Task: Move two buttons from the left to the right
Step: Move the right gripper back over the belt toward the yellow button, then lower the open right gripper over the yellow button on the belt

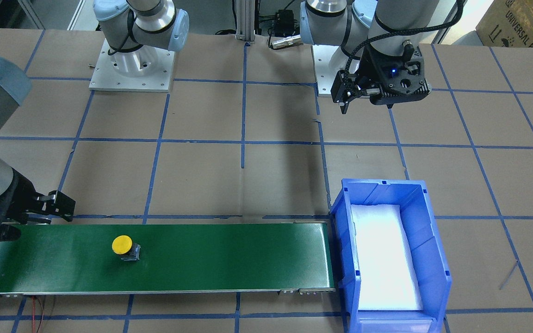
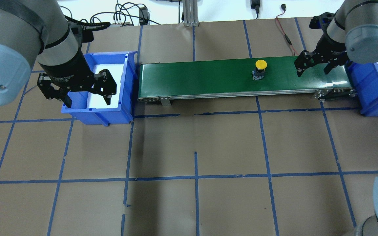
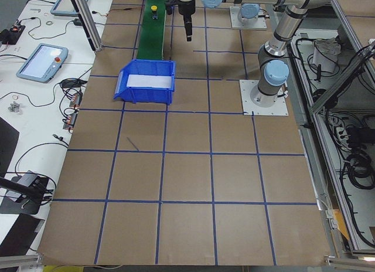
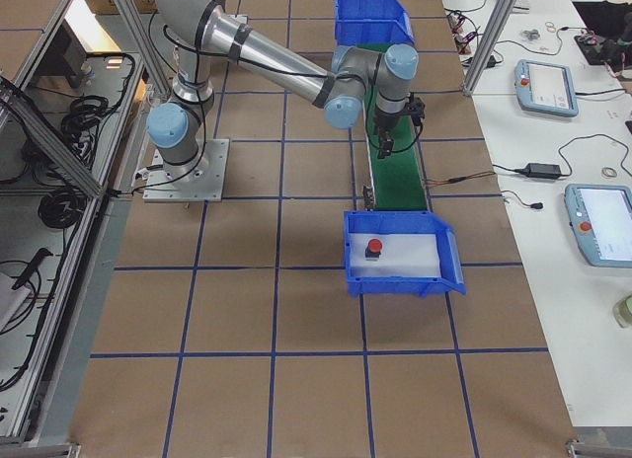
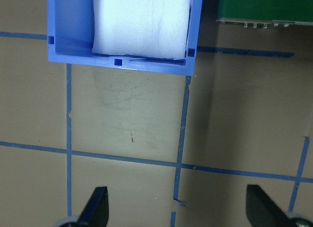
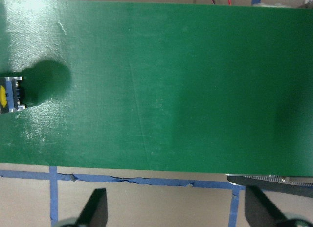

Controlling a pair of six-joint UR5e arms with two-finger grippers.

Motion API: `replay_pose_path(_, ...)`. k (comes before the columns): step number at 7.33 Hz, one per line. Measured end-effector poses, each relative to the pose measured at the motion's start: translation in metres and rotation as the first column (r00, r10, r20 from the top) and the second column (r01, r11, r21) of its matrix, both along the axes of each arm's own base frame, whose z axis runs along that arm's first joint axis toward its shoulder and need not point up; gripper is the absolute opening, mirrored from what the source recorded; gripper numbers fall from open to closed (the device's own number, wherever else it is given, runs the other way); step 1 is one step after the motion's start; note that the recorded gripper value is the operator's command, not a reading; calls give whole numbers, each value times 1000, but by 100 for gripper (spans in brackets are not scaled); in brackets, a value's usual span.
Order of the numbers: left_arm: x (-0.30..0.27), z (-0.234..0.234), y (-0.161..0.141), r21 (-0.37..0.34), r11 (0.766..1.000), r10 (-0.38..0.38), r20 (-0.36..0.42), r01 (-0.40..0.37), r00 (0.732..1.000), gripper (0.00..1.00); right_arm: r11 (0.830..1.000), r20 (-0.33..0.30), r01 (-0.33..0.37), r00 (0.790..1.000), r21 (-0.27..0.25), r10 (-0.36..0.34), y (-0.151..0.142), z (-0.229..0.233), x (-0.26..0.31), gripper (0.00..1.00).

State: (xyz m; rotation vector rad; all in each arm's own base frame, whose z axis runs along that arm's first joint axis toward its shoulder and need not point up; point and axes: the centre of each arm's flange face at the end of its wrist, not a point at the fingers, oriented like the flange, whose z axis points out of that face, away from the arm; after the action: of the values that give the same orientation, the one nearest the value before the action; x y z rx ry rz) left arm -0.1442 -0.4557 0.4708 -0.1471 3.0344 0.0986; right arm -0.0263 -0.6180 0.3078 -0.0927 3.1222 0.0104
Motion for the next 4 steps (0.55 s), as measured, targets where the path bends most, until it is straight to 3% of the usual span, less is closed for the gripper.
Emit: replay_pose_path(4,0,0,0,1,1000,0,0,0,1000,100,1000,-1,2,1000,-3,-2,2,-4,1,100)
